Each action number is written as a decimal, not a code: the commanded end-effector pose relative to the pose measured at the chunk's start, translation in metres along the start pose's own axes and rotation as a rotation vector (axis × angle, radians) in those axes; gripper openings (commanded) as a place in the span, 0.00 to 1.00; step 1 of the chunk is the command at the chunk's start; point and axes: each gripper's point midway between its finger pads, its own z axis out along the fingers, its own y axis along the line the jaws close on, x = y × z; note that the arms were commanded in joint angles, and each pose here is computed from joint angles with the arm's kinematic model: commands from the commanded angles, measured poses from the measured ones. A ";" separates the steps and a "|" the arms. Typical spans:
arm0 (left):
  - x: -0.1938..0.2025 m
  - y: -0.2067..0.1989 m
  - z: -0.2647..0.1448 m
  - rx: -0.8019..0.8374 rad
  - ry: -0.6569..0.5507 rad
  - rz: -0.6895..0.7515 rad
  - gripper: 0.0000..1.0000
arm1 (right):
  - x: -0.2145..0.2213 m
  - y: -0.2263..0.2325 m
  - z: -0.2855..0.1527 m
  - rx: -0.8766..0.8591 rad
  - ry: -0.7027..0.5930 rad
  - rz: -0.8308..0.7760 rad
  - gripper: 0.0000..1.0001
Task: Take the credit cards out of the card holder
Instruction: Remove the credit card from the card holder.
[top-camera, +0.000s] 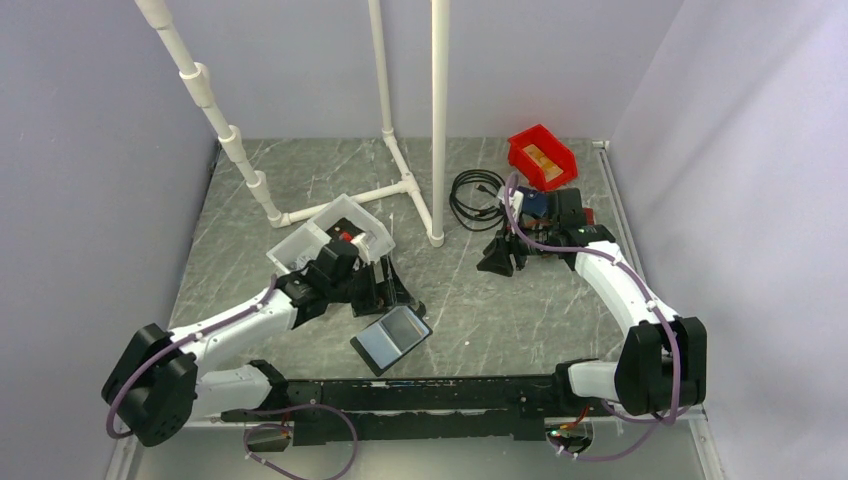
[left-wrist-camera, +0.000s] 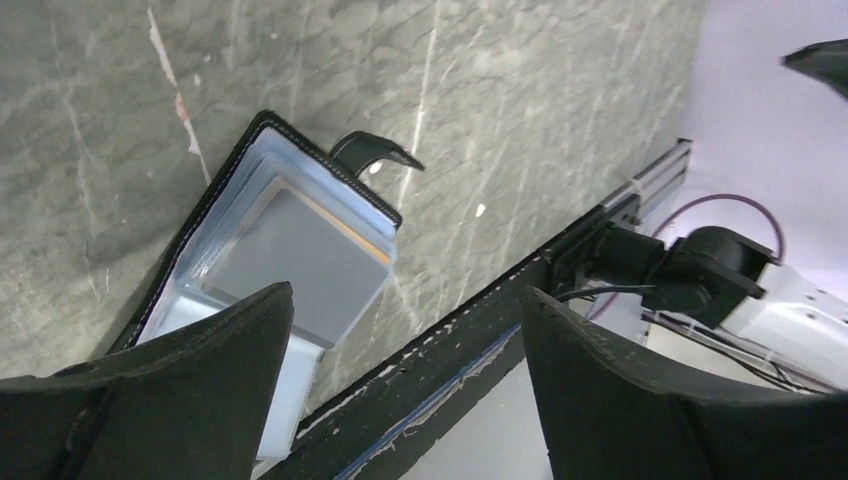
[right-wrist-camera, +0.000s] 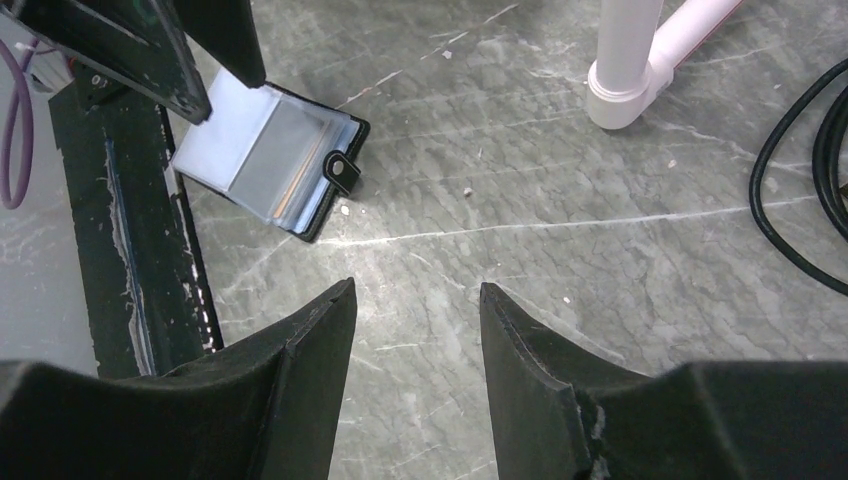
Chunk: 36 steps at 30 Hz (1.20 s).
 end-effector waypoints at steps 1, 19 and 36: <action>-0.004 -0.003 0.005 -0.083 -0.029 0.003 0.86 | -0.012 -0.001 -0.002 0.003 -0.019 -0.059 0.52; 0.034 0.016 0.022 -0.544 -0.026 -0.181 0.61 | -0.004 0.012 0.018 -0.059 0.060 -0.089 0.52; 0.045 0.028 0.043 -0.736 0.041 -0.146 0.67 | -0.005 0.016 0.018 -0.064 0.061 -0.103 0.52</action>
